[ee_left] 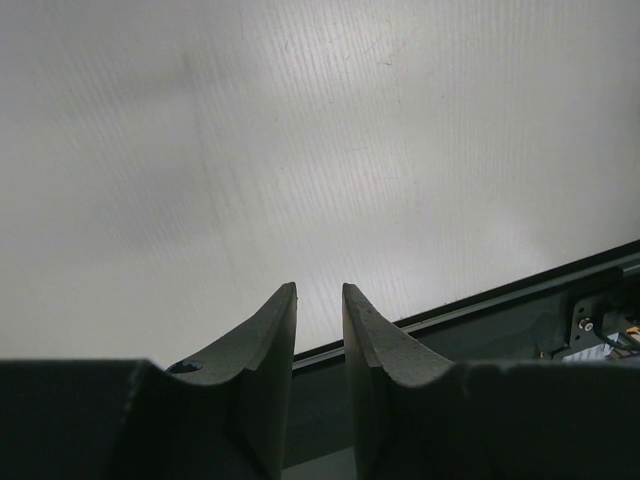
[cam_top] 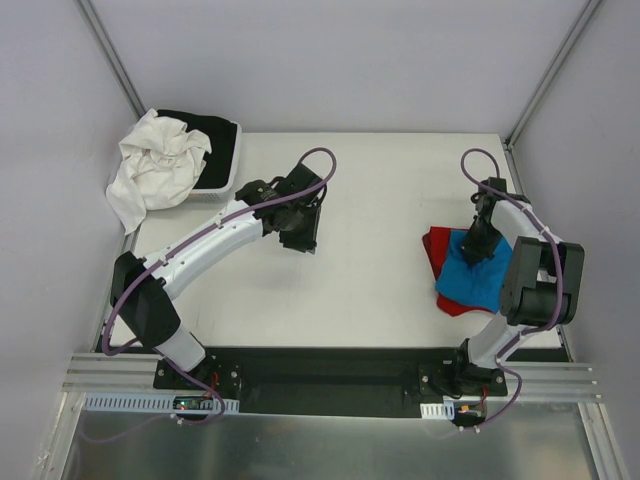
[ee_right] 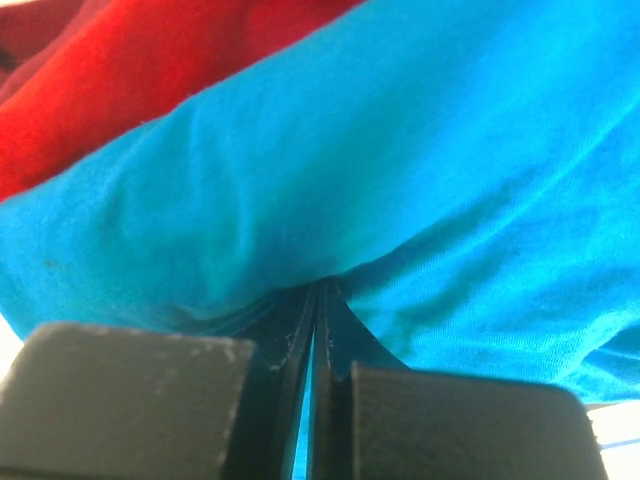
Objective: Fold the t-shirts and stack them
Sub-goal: Neatly place the folded tshirt to the corner
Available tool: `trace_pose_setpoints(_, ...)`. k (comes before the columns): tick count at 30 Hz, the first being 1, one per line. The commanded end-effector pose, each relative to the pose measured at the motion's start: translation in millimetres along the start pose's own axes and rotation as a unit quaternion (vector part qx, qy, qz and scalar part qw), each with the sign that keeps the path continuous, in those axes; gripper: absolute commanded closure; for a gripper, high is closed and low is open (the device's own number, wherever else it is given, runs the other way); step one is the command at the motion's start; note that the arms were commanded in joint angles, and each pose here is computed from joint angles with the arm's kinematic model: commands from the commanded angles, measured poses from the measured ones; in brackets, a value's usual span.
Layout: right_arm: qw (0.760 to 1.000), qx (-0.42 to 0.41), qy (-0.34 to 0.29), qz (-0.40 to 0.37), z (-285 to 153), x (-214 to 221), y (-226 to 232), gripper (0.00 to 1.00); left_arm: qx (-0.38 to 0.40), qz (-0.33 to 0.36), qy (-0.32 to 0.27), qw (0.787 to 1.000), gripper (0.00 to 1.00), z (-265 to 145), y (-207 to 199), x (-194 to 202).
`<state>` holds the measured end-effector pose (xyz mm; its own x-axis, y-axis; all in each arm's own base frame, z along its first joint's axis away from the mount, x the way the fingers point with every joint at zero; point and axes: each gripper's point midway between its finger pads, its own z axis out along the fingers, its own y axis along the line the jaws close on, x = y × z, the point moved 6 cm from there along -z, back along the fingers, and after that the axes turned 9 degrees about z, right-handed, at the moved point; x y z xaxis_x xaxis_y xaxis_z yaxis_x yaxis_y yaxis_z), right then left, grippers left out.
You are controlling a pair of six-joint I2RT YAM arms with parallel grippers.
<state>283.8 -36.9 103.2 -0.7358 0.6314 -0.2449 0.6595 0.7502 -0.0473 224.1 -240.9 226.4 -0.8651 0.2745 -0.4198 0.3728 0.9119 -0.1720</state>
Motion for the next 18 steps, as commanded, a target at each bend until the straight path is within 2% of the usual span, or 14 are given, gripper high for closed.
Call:
trace_pose_setpoints(1,0.999,0.044,0.016,0.002,-1.5,6.8,-22.1,0.99,0.002,0.004,-0.005,1.0,0.75,-5.5,3.3,-4.3)
trace_pose_setpoints(18,0.999,0.035,0.036,0.019,19.0,-47.5,-5.1,0.99,0.001,-0.007,-0.004,1.0,0.75,-4.9,4.8,-0.6)
